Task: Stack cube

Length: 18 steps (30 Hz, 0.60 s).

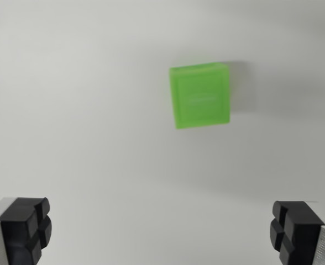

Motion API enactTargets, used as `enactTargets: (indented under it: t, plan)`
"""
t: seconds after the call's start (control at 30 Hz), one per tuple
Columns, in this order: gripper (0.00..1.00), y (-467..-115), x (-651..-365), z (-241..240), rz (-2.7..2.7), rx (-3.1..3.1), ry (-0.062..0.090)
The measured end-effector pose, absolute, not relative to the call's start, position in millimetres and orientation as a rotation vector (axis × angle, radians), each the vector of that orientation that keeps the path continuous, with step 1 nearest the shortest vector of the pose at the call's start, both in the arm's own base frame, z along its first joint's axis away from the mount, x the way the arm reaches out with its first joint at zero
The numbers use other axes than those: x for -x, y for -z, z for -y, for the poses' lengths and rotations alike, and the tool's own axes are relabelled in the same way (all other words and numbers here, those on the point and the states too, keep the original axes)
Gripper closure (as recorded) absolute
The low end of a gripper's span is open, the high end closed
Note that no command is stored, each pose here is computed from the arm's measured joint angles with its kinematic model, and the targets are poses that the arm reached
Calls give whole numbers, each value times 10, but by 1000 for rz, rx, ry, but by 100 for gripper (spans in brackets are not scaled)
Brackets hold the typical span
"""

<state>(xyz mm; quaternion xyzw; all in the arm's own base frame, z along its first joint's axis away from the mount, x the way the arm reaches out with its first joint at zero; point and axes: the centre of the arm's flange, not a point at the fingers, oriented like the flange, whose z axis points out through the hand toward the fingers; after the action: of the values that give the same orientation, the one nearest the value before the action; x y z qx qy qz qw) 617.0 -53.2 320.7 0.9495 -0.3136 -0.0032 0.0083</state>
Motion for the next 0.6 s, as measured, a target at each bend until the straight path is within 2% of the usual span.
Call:
enactTargets:
  t: [0.6]
  plan:
    - [0, -2515, -6337, 824, 768, -3039, 8]
